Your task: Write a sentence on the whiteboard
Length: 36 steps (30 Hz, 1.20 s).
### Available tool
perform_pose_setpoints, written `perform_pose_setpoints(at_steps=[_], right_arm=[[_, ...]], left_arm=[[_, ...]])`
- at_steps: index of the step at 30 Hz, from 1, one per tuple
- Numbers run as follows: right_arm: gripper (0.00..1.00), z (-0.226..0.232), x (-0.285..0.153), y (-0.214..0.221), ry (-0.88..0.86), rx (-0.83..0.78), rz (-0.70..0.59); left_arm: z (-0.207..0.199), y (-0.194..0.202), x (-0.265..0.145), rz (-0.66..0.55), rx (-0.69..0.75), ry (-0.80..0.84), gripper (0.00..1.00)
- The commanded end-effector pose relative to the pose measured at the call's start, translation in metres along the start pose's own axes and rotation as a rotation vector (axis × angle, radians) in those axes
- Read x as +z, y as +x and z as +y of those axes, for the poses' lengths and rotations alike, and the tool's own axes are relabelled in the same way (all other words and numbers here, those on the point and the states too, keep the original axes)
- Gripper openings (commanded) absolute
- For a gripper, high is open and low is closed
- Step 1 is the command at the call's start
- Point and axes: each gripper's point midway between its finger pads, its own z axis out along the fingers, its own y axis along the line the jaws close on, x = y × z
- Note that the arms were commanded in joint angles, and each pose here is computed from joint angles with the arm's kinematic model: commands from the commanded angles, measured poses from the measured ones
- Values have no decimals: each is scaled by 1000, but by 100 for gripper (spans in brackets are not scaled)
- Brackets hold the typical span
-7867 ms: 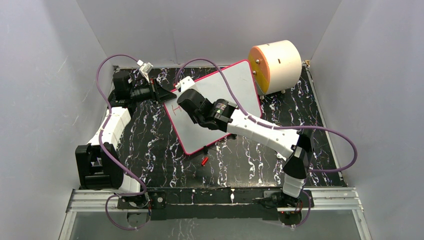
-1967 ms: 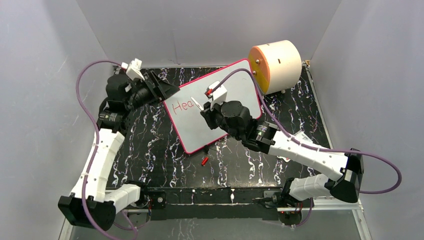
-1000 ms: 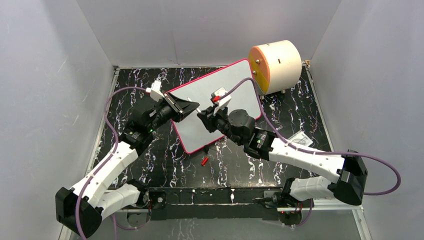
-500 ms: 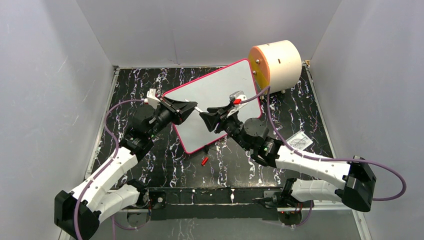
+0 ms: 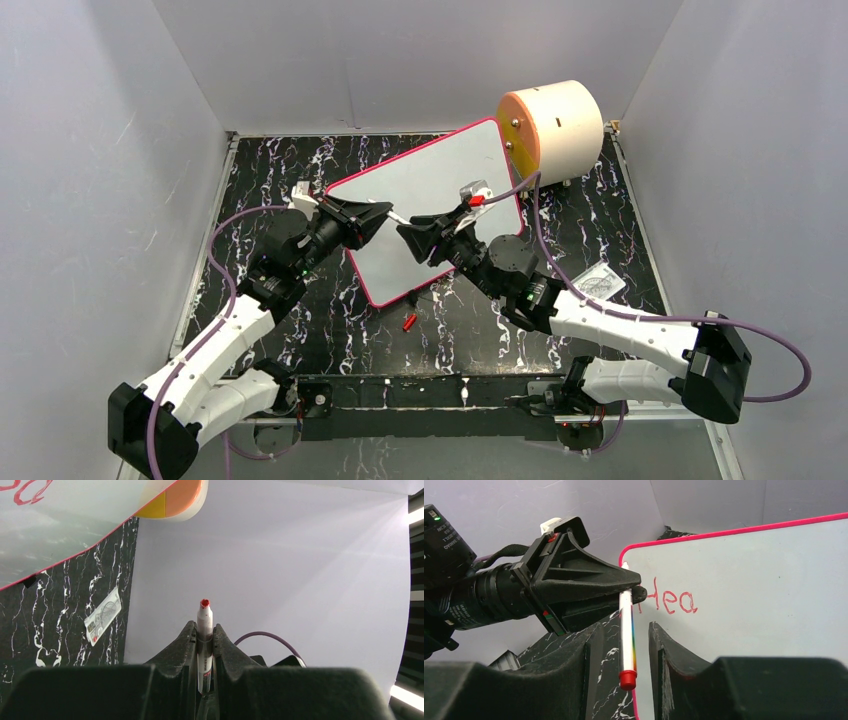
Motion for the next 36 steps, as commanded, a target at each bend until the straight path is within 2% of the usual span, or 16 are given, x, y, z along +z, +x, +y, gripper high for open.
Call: perform_pose_setpoints(at_steps=[1,9,28,36], right_arm=[[45,11,4,-30,-41,29,-85],[36,9,8,-29,-47,23,-82],[33,11,10,-33,-65,8,-100],[27,12,12,-30,-72,2,-83]], left_arm=[[-21,0,-4,-5,-8,40,0],[-21,2,-4,7,-9,38,0],[-14,8,2,42,-9,20,0],[-14,10,2,53,-12,24,0]])
